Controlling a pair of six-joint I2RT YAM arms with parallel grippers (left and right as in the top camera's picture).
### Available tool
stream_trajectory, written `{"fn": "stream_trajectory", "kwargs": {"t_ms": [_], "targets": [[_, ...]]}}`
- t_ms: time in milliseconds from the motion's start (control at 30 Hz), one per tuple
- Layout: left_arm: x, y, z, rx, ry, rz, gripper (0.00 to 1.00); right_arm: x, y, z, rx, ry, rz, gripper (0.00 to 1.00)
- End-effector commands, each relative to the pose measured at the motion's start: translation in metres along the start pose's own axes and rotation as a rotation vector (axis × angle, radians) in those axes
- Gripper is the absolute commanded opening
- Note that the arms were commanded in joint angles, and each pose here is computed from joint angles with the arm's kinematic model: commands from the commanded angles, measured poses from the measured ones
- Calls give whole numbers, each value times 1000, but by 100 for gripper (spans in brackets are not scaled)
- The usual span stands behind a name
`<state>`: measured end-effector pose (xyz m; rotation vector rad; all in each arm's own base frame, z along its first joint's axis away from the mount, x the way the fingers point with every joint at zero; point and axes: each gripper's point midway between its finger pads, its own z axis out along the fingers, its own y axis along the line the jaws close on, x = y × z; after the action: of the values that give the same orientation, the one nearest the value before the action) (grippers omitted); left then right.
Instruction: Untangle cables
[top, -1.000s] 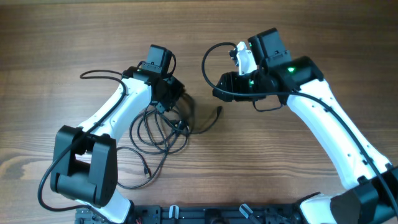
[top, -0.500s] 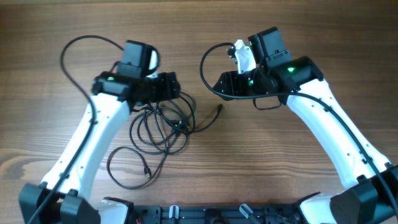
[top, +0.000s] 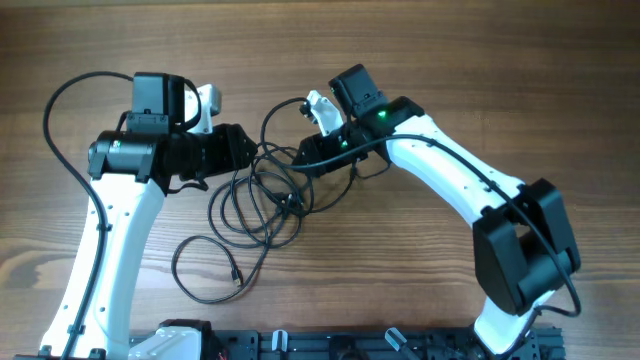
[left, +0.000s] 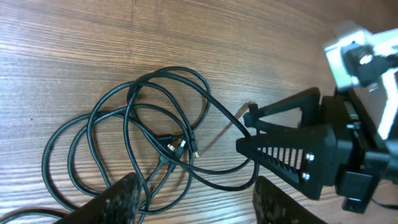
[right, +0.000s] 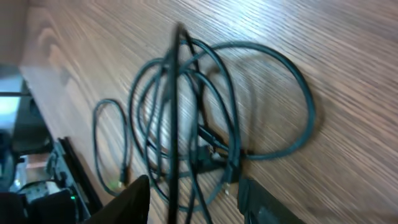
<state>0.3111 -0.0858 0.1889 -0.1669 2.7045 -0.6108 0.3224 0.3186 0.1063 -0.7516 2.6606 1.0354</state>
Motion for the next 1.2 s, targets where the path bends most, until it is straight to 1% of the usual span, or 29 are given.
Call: {"fn": "stream_trajectory", "kwargs": {"t_ms": [0,67,100,133,200,300,367,467,533,700,833,933,1067,1167], "targets": [[0,-6,0,28,9,56,61,-8,17,-1,-99,-21,-8,41],[0,-6,0,27,10,56,62,-9,18,-1,-102,-27,1,35],[0,-5,1,26,11,55,62,-10,18,-1,-101,-28,1,31],[0,-5,1,26,12,55,61,-10,18,-1,-101,-29,1,24],[0,-5,1,26,11,55,61,-10,18,-1,-101,-28,1,22],[0,-5,1,26,13,55,60,-10,17,-2,-100,-27,6,4],[2,-5,3,28,24,79,56,-13,10,-9,-93,-43,45,4],[14,-10,10,34,61,166,56,-20,8,-26,-133,-74,61,4],[31,-15,23,49,119,240,56,-21,7,-34,-171,-78,80,4],[68,-32,55,143,266,399,57,-16,5,-35,-165,-60,99,4],[90,-34,86,147,385,442,56,-15,5,-34,-165,-55,103,4],[103,-32,108,151,462,484,51,-14,4,-34,-164,-52,106,4],[112,-23,126,155,522,529,46,-13,4,-34,-160,-48,110,4],[114,-18,134,156,535,566,46,-13,4,-34,-160,-47,111,4]]}}
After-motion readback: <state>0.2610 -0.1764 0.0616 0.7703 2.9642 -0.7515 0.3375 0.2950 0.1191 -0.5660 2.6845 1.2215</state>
